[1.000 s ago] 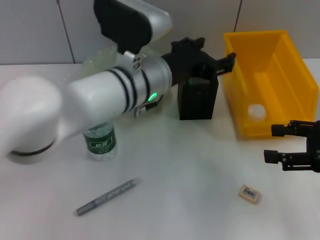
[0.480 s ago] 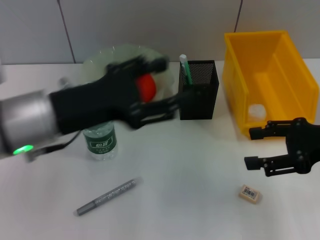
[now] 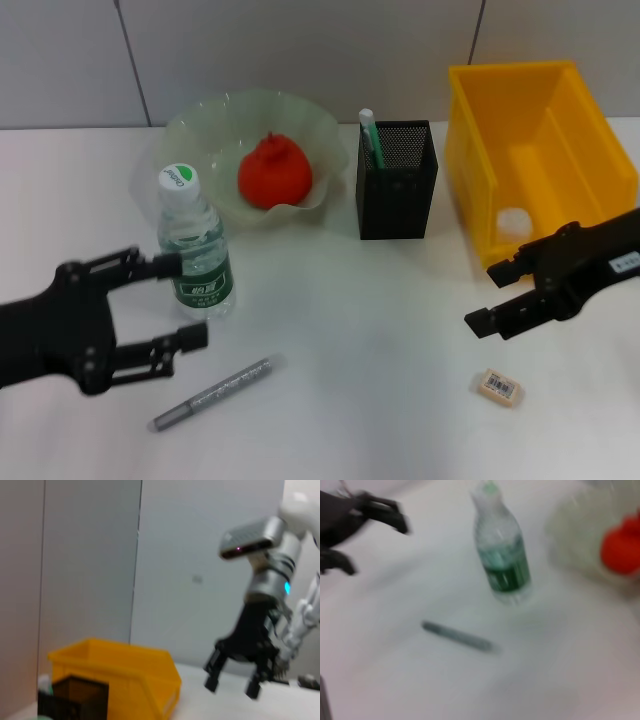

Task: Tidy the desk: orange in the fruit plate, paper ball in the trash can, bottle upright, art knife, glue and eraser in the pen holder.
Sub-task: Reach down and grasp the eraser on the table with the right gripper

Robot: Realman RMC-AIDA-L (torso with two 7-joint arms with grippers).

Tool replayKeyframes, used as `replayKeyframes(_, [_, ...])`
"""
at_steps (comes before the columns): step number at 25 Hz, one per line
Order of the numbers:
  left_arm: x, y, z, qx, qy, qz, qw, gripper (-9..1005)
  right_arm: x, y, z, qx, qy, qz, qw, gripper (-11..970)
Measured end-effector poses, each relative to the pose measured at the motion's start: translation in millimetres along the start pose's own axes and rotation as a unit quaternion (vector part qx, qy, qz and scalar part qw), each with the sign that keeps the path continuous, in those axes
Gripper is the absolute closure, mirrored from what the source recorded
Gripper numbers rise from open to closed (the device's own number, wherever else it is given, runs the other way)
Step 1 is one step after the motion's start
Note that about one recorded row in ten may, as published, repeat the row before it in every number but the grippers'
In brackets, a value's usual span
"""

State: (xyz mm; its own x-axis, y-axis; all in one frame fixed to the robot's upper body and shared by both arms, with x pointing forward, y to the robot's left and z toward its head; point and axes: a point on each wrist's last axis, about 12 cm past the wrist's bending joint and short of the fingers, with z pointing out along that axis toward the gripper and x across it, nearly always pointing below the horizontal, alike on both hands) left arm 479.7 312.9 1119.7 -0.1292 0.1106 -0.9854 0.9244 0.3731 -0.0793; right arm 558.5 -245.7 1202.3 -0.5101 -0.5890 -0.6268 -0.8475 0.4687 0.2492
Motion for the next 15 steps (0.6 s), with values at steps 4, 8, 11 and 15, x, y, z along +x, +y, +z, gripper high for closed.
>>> replayKeyframes(4, [7.1, -2.2, -7.8, 0.007, 0.020, 0.016, 1.000, 190, -27.9, 2.8, 14.7, 0.032, 0.103, 0.037, 0.994, 191])
replayKeyframes(8, [9.9, -3.4, -9.2, 0.010, 0.030, 0.021, 0.999, 193, -48.8, 5.3, 35.8, 0.068, 0.195, 0.059, 0.977, 191])
replayKeyframes(11, [11.6, -3.6, -7.3, 0.015, 0.037, 0.019, 0.999, 193, -56.2, 5.0, 55.8, 0.075, 0.248, 0.066, 0.964, 191])
replayKeyframes(15, [12.5, -3.0, -7.3, 0.009, 0.035, 0.017, 0.999, 192, -51.6, 6.9, 71.4, 0.082, 0.280, 0.057, 0.955, 192])
